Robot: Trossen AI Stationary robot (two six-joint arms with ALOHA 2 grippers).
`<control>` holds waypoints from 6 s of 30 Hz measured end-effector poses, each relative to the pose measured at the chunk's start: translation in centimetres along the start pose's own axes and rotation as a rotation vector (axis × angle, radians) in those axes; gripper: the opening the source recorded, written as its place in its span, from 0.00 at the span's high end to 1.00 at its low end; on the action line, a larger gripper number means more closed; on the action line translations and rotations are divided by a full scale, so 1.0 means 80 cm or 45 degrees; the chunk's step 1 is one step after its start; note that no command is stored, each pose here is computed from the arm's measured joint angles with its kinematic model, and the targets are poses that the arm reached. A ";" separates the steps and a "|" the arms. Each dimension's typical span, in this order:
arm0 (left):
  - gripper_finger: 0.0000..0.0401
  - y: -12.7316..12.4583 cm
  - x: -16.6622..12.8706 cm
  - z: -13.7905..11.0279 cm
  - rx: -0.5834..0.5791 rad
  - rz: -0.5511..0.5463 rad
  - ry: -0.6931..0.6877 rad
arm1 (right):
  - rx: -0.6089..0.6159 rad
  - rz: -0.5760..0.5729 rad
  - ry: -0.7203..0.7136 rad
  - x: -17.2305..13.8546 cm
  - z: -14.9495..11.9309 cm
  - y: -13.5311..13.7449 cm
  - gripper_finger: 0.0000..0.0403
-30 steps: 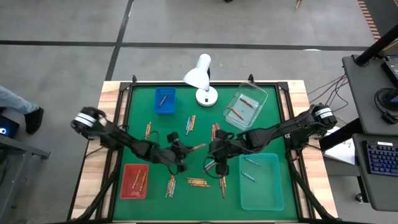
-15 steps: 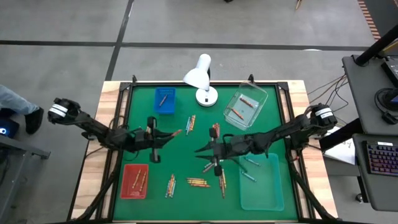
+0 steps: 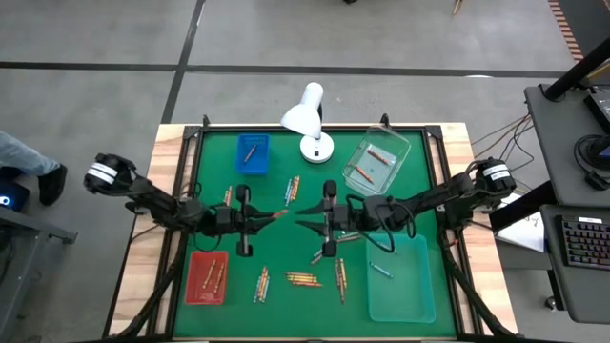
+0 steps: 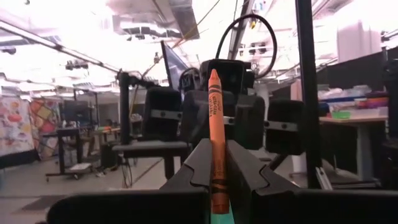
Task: Sort crayons
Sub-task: Put the orange crayon into the transparent bin, then put the yellow crayon into the red bin
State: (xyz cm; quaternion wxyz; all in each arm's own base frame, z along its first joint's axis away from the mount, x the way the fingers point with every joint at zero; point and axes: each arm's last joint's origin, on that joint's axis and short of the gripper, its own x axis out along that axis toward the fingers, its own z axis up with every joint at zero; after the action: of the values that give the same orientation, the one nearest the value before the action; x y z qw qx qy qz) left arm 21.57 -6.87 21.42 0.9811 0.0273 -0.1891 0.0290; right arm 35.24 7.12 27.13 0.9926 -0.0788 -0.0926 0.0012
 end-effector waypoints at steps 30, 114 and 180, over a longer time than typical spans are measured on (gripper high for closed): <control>0.87 -0.019 0.047 -0.009 0.041 0.079 -0.007 | -0.020 0.010 -0.050 0.008 0.017 0.000 0.95; 0.54 -0.010 0.044 -0.019 0.057 0.447 0.196 | 0.537 -0.981 1.857 -0.172 -0.118 -0.284 0.80; 0.61 0.091 -0.014 -0.016 -0.123 1.095 2.083 | 0.409 -0.173 1.223 -0.090 0.051 -0.024 0.80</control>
State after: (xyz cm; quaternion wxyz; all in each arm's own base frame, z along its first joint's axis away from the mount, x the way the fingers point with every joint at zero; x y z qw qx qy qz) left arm 20.56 0.45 20.11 0.7141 -0.1153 0.5679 0.3928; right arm 27.36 5.77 30.06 0.9206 0.0894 0.3705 -0.0854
